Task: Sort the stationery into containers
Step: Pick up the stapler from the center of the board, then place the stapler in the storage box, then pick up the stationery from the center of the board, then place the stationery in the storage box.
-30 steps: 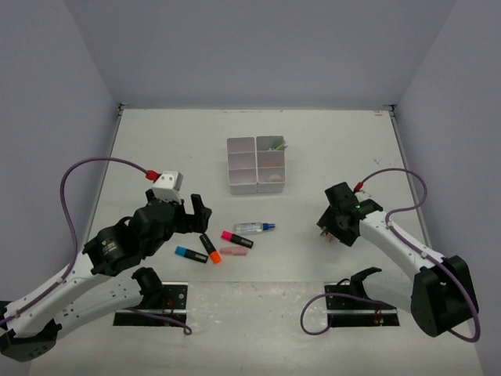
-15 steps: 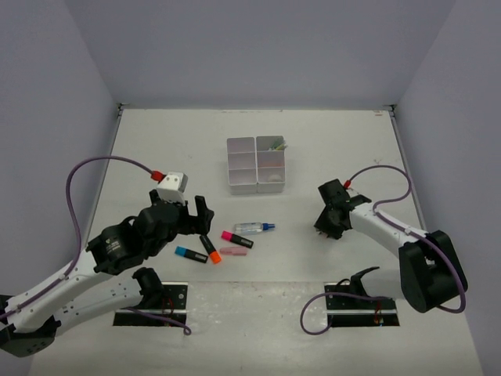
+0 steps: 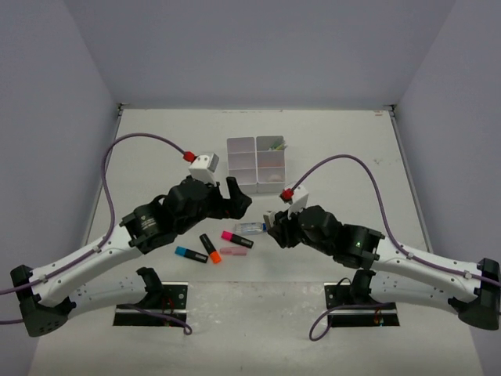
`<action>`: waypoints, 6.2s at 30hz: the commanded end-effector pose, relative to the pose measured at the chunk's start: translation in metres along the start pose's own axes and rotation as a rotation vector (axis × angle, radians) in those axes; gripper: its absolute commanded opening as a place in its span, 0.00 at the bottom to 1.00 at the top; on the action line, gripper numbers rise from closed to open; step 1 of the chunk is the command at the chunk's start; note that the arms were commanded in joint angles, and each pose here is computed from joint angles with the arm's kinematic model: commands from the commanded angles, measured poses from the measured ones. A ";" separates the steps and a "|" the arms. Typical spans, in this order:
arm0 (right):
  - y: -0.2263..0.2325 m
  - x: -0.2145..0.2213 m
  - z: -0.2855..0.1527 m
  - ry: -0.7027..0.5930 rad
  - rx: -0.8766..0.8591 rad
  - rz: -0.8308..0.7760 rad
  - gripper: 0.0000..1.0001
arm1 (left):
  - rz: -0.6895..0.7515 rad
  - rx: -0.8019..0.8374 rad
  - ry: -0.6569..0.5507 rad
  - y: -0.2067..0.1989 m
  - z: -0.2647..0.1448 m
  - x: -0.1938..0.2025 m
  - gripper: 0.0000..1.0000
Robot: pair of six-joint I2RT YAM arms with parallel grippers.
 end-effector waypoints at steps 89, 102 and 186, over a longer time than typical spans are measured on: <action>-0.034 -0.036 -0.097 -0.365 0.160 0.187 0.99 | 1.135 0.472 0.029 0.115 0.246 -0.121 0.08; -0.030 -0.031 -0.087 -0.319 0.165 0.166 0.99 | 1.112 0.424 0.006 0.116 0.247 -0.125 0.47; -0.124 -0.125 0.147 0.176 0.462 -0.317 0.00 | 0.215 -0.395 -0.395 0.144 -0.057 -0.042 1.00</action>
Point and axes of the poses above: each gripper's point midway between its finger pads, its own z axis out along the fingers, its own y axis along the line the jaws close on, x = y × z, the point moved 8 cm from there along -z, back along the fingers, and after that the axes turned 5 degrees about -z, right-handed, at the moved point
